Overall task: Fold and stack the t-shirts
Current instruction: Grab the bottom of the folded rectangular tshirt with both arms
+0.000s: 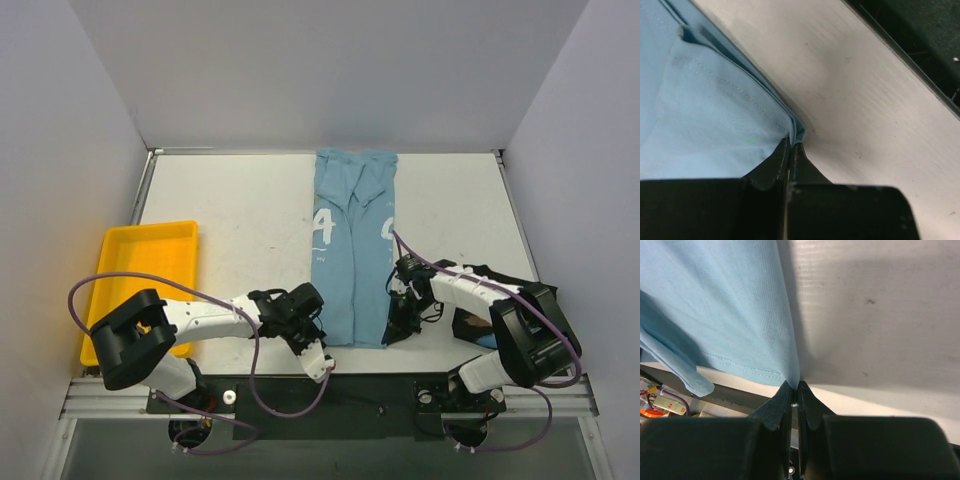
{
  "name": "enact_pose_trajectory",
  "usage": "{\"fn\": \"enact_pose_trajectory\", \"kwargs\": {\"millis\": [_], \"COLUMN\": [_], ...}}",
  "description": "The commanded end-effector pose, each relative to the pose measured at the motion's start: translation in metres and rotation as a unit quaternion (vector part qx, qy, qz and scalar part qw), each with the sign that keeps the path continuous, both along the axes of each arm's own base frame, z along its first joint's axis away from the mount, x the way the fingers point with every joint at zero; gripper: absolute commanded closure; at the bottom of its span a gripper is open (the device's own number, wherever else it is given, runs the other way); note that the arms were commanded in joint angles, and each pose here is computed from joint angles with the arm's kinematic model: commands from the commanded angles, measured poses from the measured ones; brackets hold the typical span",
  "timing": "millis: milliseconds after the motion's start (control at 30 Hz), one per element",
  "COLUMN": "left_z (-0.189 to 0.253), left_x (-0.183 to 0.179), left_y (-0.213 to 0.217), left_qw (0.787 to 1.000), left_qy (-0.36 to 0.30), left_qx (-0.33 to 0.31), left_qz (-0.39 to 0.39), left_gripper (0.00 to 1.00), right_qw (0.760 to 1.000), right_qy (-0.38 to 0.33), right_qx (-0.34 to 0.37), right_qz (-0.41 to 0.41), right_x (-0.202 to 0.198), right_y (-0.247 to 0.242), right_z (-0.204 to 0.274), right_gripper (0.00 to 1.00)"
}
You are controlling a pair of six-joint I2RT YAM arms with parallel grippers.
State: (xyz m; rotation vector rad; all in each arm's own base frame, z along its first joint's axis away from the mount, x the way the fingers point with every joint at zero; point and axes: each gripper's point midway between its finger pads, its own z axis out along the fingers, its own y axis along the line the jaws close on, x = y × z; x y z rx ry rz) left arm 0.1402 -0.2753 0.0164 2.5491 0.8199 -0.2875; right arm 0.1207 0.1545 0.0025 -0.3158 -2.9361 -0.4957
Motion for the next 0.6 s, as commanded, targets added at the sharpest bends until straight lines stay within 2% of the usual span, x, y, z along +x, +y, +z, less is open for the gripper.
{"fn": "enact_pose_trajectory", "kwargs": {"millis": [0, 67, 100, 133, 167, 200, 233, 333, 367, 467, 567], "left_z": [-0.006, 0.005, 0.009, 0.025, 0.029, 0.049, 0.051, 0.070, 0.073, 0.107, 0.128], "left_x": [0.000, -0.002, -0.009, -0.011, -0.029, -0.035, -0.045, -0.037, -0.041, -0.047, -0.041], "left_y": [0.003, 0.005, 0.014, 0.007, 0.019, 0.010, 0.022, 0.027, 0.036, 0.035, 0.029], "left_qw": [1.000, 0.999, 0.997, 0.996, 0.991, 0.989, 0.982, 0.977, 0.973, 0.957, 0.945], "left_qy": [0.001, 0.011, 0.037, 0.046, 0.097, 0.121, 0.147, 0.140, 0.150, 0.212, 0.240], "left_qx": [0.004, 0.008, 0.025, 0.013, 0.038, 0.019, 0.045, 0.044, 0.060, 0.044, 0.017], "left_qz": [0.023, 0.042, 0.064, 0.072, 0.089, 0.088, 0.113, 0.157, 0.162, 0.191, 0.220], "left_gripper": [1.00, 1.00, 1.00, 1.00, 1.00, 1.00, 1.00, 1.00, 1.00, 1.00, 1.00], "right_qw": [1.000, 1.000, 1.000, 1.000, 1.000, 0.999, 1.000, 0.998, 0.999, 0.998, 0.998], "right_qy": [0.002, -0.004, 0.000, -0.006, 0.000, -0.010, -0.006, -0.026, -0.018, -0.035, -0.035], "right_qx": [-0.002, 0.007, 0.006, 0.015, 0.015, 0.023, 0.022, 0.036, 0.030, 0.040, 0.040], "right_qz": [0.016, 0.018, 0.018, 0.019, 0.018, 0.024, 0.021, 0.036, 0.034, 0.039, 0.035], "right_x": [-0.016, -0.018, -0.022, -0.024, -0.029, -0.031, -0.036, -0.045, -0.052, -0.059, -0.064], "right_y": [-0.008, -0.006, -0.007, -0.004, -0.004, 0.000, 0.001, 0.008, 0.006, 0.006, 0.002], "right_z": [0.011, 0.017, 0.020, 0.025, 0.029, 0.035, 0.039, 0.062, 0.066, 0.092, 0.108], "right_gripper": [1.00, 1.00, 1.00, 1.00, 1.00, 1.00, 1.00, 1.00, 1.00, 1.00, 1.00]}}
